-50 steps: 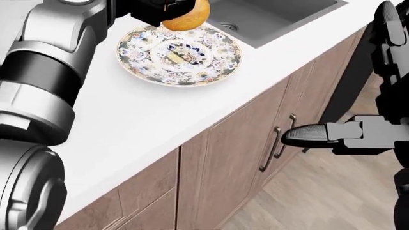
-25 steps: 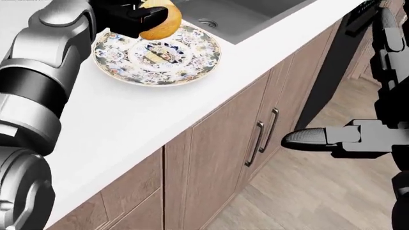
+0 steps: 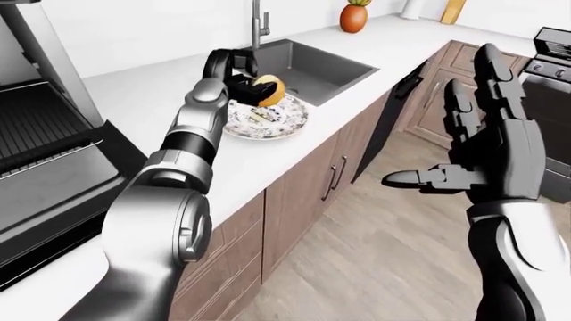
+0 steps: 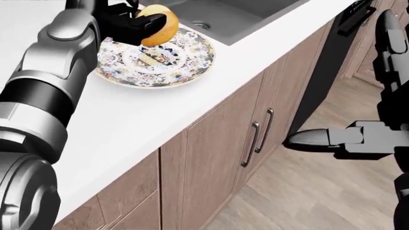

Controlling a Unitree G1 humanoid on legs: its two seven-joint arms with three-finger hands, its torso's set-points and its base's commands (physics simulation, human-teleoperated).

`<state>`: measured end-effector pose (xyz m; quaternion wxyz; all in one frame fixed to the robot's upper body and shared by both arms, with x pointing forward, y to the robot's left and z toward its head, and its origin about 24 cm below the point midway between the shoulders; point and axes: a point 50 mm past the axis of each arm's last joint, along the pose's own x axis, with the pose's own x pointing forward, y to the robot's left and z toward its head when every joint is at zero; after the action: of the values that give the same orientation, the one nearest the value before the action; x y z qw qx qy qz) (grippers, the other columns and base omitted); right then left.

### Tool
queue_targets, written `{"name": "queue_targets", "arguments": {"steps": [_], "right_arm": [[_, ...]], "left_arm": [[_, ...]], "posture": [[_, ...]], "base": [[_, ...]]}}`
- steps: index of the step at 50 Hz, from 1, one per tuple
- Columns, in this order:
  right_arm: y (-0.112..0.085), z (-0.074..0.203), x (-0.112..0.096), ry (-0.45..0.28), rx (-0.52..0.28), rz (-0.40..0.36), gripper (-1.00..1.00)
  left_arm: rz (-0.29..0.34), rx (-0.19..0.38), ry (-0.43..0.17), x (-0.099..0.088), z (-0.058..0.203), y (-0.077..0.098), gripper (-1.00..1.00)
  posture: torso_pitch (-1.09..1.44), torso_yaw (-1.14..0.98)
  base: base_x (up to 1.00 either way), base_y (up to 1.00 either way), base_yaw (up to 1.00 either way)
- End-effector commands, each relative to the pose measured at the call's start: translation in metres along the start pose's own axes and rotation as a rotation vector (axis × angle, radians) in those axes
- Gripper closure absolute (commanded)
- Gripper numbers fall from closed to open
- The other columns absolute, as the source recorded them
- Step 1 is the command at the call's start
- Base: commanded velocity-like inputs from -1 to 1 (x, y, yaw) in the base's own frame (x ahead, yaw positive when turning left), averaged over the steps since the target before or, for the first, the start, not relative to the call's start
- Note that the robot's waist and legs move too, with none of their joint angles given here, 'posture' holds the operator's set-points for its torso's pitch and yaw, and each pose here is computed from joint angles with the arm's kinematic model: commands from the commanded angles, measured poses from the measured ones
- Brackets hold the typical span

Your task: Pick the bread from the rack and place it on the plate on the counter.

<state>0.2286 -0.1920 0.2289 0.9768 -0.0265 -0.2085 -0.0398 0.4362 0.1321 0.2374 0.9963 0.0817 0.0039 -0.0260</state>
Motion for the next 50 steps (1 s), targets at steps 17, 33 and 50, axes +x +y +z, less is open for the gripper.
{"name": "queue_targets", "arguments": {"steps": [17,33,50], "right_arm": [[0.0,0.013,0.0,-0.076,-0.009,0.0,-1.0],[-0.001,0.012,-0.002,-0.073,-0.01,-0.006,-1.0],[-0.002,0.013,-0.002,-0.074,-0.011,-0.005,-1.0]], "left_arm": [[0.064,0.019,-0.065,-0.001,0.012,0.009,1.0],[0.095,0.026,-0.043,-0.001,-0.003,0.011,1.0],[0.134,0.028,-0.069,-0.002,-0.004,0.014,1.0]], "posture": [[0.01,-0.91],[0.01,-0.91],[0.01,-0.91]], "base": [[0.0,0.0,0.0],[0.0,0.0,0.0],[0.0,0.0,0.0]]}}
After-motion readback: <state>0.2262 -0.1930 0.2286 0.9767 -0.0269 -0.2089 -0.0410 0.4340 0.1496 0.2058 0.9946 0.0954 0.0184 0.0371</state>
